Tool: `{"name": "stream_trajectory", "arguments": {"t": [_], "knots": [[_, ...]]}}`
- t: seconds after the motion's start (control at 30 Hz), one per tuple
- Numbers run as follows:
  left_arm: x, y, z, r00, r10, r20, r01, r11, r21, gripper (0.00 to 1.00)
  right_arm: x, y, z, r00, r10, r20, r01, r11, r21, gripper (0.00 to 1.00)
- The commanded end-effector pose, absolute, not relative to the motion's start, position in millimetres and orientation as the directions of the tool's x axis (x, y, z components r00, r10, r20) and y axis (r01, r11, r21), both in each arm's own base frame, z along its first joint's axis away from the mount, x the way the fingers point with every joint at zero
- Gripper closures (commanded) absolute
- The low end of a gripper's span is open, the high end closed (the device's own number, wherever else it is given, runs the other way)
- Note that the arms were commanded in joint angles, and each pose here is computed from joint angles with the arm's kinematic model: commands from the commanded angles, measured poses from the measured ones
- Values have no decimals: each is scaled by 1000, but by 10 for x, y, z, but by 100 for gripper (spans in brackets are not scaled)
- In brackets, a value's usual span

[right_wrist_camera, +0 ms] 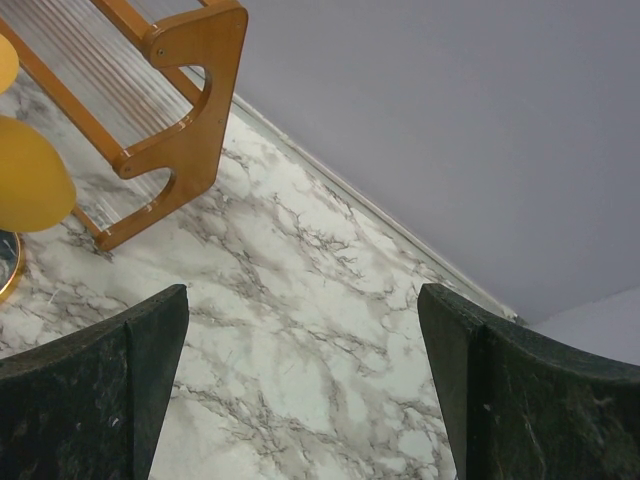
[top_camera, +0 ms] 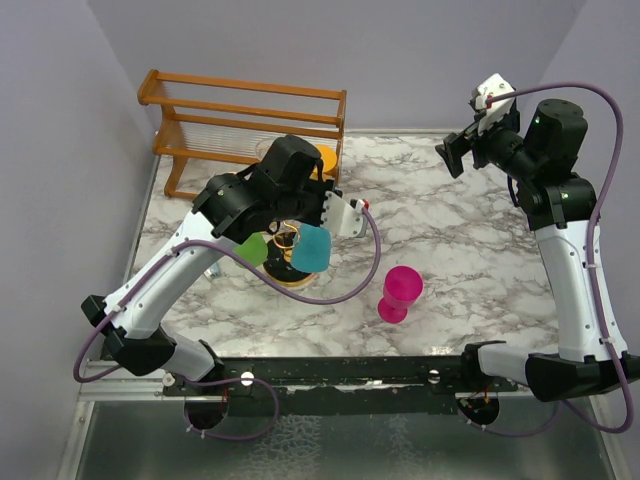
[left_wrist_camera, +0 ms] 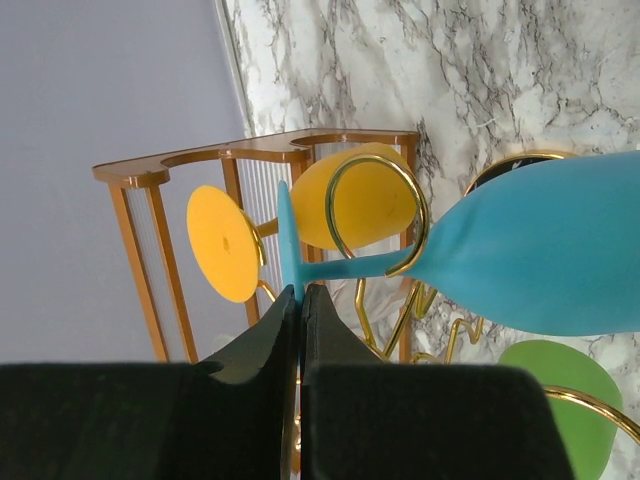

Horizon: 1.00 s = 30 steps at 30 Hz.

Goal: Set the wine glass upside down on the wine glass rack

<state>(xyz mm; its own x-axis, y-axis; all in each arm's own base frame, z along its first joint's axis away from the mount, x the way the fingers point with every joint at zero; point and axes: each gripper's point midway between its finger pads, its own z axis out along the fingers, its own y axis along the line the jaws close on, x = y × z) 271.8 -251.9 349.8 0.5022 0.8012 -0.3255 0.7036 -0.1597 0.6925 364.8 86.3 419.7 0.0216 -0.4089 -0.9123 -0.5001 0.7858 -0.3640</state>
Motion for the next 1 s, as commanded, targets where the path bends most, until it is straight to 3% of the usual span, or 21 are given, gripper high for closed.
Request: {"name": "stream_trajectory", "arguments": {"t": [0.0, 0.6, 0.97], "knots": [[2735, -2584, 3581, 510, 790, -340, 685, -134, 717, 100, 3614, 848, 4304, 65, -408, -910, -484, 785, -387, 3], [2649, -2754, 3450, 506, 771, -387, 723, -134, 678, 100, 3604, 843, 4294, 66, -408, -911, -488, 783, -386, 3], [2492, -2780, 3362, 488, 751, -445, 777, -140, 614, 93, 3616, 831, 4278, 62, -413, -909, -484, 784, -390, 2]]}}
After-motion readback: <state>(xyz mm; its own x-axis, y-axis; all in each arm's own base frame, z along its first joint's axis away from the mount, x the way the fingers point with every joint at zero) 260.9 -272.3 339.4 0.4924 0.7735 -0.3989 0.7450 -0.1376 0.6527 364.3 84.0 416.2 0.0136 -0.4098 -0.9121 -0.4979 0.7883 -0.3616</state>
